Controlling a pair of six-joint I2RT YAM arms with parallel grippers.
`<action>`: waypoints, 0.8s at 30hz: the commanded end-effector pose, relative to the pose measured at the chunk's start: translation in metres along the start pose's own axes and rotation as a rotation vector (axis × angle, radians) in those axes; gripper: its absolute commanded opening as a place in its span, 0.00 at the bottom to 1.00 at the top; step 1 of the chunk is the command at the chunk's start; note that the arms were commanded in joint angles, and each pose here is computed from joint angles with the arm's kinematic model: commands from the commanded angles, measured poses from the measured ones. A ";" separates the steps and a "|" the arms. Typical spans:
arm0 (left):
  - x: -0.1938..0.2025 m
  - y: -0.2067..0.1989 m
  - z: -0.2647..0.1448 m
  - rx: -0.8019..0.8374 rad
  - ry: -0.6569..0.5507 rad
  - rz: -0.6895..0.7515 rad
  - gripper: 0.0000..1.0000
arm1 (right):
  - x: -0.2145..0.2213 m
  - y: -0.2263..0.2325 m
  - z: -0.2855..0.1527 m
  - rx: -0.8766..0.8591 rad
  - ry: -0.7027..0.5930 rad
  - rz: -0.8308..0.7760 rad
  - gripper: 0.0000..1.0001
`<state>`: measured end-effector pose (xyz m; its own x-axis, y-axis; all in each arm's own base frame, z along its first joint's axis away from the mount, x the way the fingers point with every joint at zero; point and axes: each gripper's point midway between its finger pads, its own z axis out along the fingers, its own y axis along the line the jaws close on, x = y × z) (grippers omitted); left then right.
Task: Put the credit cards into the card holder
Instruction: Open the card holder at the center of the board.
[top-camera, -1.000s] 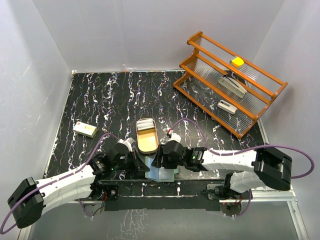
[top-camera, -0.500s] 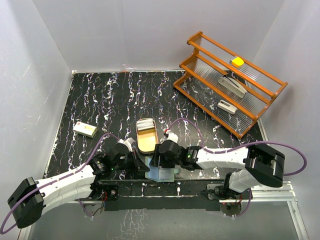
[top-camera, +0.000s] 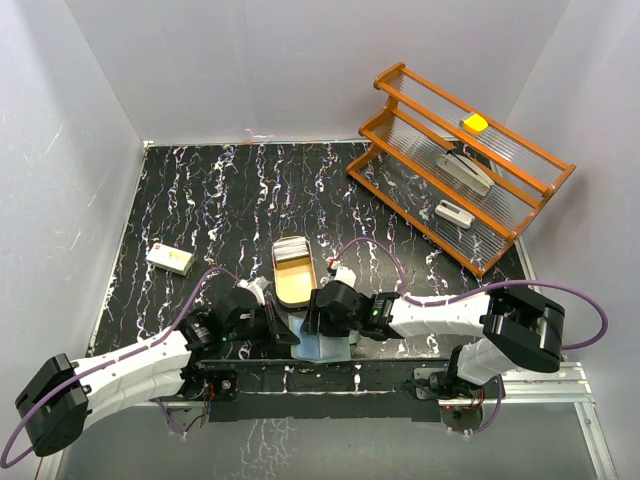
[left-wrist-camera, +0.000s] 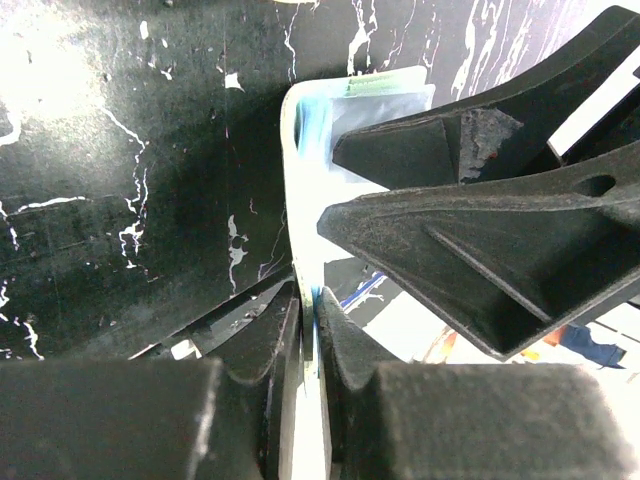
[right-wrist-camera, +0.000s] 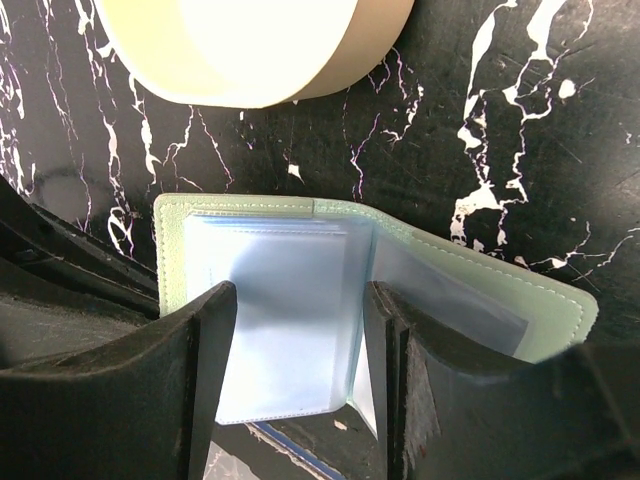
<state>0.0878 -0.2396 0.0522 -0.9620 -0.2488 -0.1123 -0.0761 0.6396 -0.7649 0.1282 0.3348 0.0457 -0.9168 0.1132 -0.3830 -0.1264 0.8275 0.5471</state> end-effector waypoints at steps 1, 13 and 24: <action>0.002 -0.006 -0.001 0.031 0.009 0.012 0.04 | -0.009 0.014 -0.002 -0.052 -0.029 0.016 0.52; 0.002 -0.003 -0.001 0.017 0.014 0.043 0.02 | -0.020 0.035 -0.015 -0.113 -0.052 0.015 0.61; 0.004 -0.007 -0.002 0.035 0.023 0.051 0.00 | -0.008 0.024 -0.002 -0.079 -0.005 0.005 0.60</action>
<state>0.0870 -0.2396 0.0516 -0.9653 -0.2264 -0.1299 -0.0482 0.6439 -0.7636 0.1254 0.3372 0.0518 -0.9224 0.1070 -0.3711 -0.1342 0.8122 0.5678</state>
